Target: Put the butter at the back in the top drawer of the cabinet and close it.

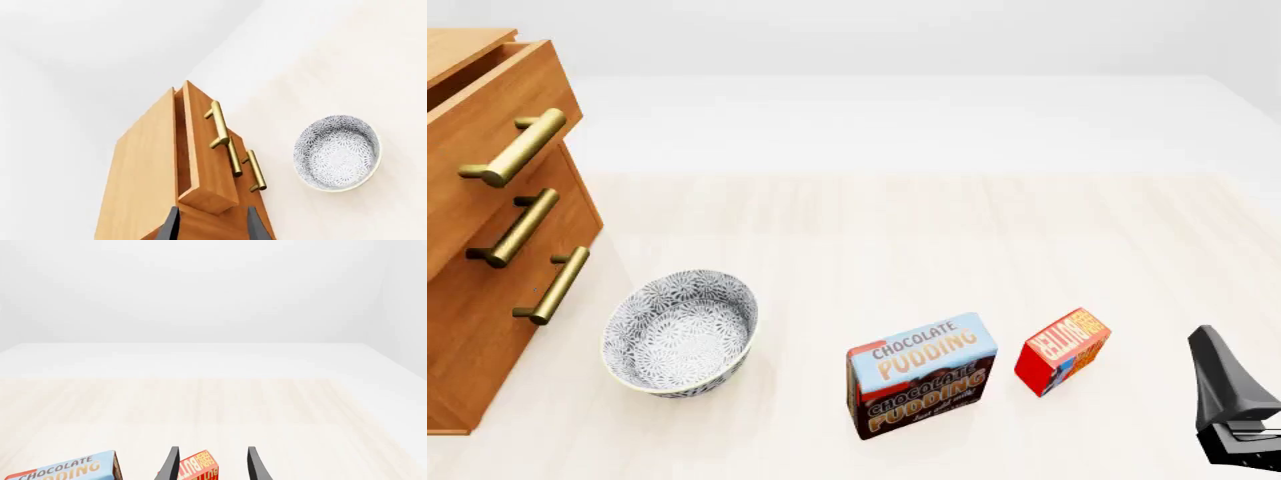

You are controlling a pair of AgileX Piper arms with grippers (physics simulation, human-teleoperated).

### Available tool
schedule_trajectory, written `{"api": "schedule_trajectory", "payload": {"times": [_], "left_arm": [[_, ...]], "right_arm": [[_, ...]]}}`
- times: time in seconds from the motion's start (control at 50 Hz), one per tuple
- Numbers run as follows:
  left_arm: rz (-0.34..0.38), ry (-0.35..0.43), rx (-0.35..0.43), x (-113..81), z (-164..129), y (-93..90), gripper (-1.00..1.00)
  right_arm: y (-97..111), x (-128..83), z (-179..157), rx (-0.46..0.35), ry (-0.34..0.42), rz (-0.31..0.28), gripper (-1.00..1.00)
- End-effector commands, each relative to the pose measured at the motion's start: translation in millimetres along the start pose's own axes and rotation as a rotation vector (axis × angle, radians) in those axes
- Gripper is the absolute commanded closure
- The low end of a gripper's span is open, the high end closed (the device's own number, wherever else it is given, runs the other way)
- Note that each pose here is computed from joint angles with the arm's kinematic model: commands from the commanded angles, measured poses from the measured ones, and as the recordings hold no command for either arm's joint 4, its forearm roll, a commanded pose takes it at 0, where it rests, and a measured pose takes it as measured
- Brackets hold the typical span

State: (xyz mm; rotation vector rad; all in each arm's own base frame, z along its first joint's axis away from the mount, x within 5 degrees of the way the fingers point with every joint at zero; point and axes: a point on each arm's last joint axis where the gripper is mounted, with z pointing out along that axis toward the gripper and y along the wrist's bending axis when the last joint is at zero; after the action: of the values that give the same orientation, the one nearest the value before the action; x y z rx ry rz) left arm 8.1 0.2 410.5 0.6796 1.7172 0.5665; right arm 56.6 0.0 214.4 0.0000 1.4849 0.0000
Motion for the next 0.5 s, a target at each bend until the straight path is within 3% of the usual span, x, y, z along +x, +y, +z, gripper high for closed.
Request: {"api": "schedule_trajectory", "payload": {"times": [0.02,0.12,0.34,0.44,0.48,0.5], "left_arm": [[-0.155,0.051,0.079,-24.8,18.3,23.0,-1.00],[-0.202,0.078,0.092,-30.2,25.1,28.3,-1.00],[-0.428,0.149,0.213,-59.6,61.3,45.3,-1.00],[-0.442,0.157,0.209,-62.9,64.5,48.7,-1.00],[-0.500,0.187,0.262,-67.9,81.3,44.4,-1.00],[-0.495,0.185,0.241,-66.5,76.6,47.0,-1.00]], "right_arm": [[0.0,0.0,0.0,0.000,0.000,0.000,-1.00],[0.0,0.0,0.0,0.000,0.000,0.000,-1.00],[0.0,0.0,0.0,0.000,0.000,0.000,-1.00],[0.0,0.0,0.0,0.000,0.000,0.000,-1.00],[0.0,0.0,0.0,0.000,0.000,0.000,-1.00],[0.0,0.0,0.0,0.000,0.000,0.000,-1.00]]}}
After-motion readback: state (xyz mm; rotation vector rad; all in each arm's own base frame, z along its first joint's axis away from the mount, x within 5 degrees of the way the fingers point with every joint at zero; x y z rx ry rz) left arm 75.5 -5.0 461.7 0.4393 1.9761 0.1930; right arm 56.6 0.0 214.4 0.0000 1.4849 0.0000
